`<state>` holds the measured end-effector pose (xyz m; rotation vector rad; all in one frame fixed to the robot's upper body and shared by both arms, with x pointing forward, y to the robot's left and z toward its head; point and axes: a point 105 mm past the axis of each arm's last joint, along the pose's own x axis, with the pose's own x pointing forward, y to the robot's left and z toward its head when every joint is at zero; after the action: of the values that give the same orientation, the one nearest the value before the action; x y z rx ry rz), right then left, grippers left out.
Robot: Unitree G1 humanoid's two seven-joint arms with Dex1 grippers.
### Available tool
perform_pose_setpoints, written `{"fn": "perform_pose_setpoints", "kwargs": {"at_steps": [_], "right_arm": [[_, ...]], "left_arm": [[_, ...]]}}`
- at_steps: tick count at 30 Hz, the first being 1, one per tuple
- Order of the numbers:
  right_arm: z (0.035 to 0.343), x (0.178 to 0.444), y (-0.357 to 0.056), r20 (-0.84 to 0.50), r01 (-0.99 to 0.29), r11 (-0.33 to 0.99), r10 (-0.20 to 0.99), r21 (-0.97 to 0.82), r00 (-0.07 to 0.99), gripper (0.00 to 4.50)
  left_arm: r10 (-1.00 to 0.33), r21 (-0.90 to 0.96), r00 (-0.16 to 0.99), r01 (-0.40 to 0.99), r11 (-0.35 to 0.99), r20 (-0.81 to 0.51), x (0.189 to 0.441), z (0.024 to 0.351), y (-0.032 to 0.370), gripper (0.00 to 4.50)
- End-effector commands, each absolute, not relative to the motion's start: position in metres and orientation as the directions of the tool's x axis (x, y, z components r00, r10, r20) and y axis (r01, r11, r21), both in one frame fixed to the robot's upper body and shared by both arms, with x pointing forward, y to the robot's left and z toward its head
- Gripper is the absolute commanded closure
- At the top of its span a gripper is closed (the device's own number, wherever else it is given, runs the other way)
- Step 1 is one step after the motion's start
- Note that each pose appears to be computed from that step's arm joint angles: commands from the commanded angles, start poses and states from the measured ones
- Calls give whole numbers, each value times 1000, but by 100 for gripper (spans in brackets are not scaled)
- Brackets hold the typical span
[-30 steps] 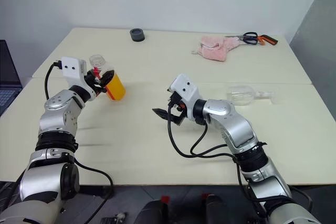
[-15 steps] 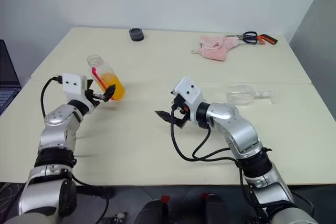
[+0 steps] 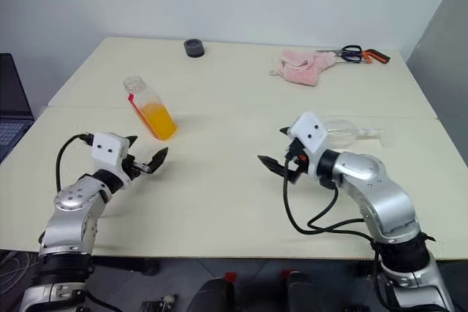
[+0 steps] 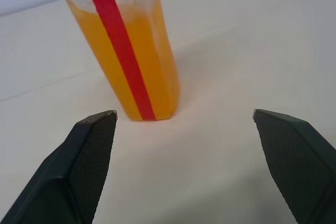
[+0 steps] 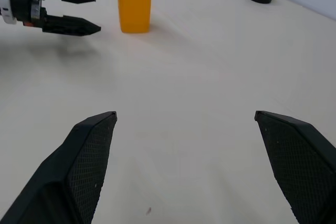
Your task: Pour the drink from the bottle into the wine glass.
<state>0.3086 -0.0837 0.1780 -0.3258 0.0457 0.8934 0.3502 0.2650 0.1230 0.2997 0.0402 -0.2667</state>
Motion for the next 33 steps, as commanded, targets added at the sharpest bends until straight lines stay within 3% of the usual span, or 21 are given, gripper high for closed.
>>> {"fn": "perform_pose_setpoints", "kwargs": {"at_steps": [1, 5, 9, 17, 22, 33], "right_arm": [[198, 303, -95, -108, -719, 602, 736, -348, 668, 0], [204, 312, -134, -103, -548, 630, 600, -550, 793, 0], [197, 323, -174, -114, -378, 576, 441, -724, 890, 0], [157, 345, -237, -188, -211, 133, 169, -968, 968, 0], [146, 375, -254, -135, -141, 46, 109, -989, 985, 0], [129, 411, -266, -102, -100, -43, 68, -994, 992, 0]], "left_arm": [[-394, 317, 918, 385, 866, -40, 345, 143, 239, 5], [-575, 291, 818, 554, 780, -17, 339, 162, 199, 5], [-725, 306, 688, 700, 645, -44, 331, 173, 165, 5], [-913, 259, 394, 897, 358, -106, 319, 186, 117, 5], [-955, 262, 255, 942, 210, -150, 312, 188, 100, 5], [-960, 286, 238, 940, 189, -147, 316, 191, 95, 5]]}}
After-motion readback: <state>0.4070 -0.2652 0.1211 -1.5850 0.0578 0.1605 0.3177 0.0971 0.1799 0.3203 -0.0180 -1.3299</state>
